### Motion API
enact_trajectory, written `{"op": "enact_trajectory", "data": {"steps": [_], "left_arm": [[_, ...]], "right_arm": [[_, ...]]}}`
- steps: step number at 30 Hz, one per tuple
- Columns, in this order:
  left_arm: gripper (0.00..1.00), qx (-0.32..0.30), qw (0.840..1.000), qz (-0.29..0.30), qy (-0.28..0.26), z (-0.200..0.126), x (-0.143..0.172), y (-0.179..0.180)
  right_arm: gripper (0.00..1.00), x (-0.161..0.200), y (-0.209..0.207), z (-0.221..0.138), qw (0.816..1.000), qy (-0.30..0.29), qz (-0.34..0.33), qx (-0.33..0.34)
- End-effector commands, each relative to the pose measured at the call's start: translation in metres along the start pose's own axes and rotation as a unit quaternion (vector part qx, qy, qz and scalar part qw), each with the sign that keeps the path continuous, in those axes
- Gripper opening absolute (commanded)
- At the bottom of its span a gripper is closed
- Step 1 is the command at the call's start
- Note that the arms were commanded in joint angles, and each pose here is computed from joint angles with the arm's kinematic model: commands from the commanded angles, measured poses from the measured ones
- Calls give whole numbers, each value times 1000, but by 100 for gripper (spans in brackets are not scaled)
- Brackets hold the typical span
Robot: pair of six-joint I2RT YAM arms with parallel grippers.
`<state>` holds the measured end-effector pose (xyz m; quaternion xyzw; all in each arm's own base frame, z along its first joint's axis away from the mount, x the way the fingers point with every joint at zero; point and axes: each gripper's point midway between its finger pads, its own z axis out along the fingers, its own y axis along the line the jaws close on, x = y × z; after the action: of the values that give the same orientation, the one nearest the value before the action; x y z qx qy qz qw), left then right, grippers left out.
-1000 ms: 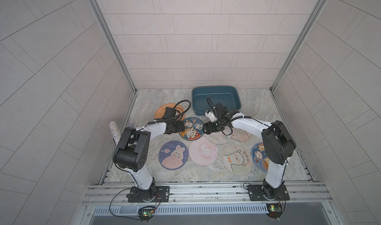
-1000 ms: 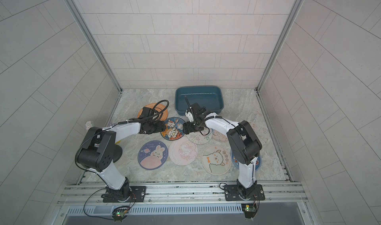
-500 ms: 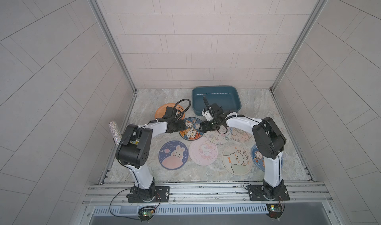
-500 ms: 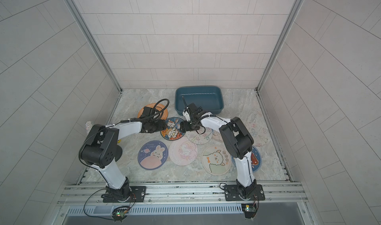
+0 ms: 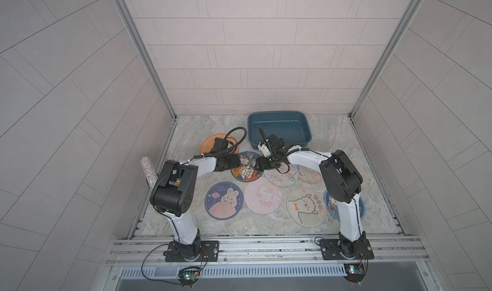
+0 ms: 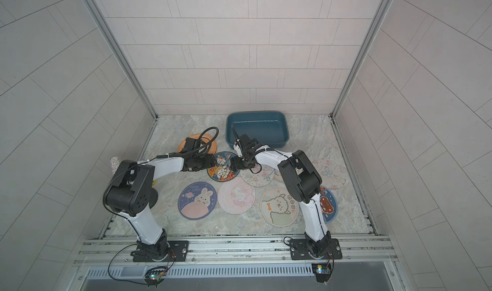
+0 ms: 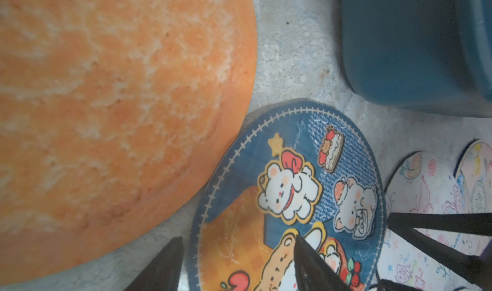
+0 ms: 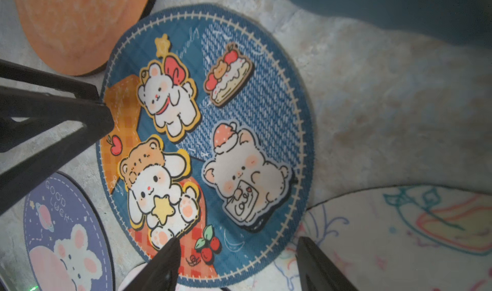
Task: Put the coasters into the storage box
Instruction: Pick up the coaster from the center of the board.
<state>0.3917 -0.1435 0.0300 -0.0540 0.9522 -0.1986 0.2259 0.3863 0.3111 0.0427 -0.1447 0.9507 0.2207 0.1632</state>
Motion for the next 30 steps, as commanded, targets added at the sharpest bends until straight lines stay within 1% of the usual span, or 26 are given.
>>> {"op": "enact_trajectory", "data": {"steps": [1, 11, 30], "left_arm": [[70, -18, 999, -20, 47, 12, 25, 14], [67, -23, 997, -20, 70, 17, 33, 15], [63, -23, 996, -17, 87, 22, 42, 15]], "right_arm": [[72, 8, -9, 8, 1000, 9, 11, 21], [69, 12, -7, 20, 999, 16, 28, 4], [65, 15, 4, 30, 999, 29, 36, -20]]}}
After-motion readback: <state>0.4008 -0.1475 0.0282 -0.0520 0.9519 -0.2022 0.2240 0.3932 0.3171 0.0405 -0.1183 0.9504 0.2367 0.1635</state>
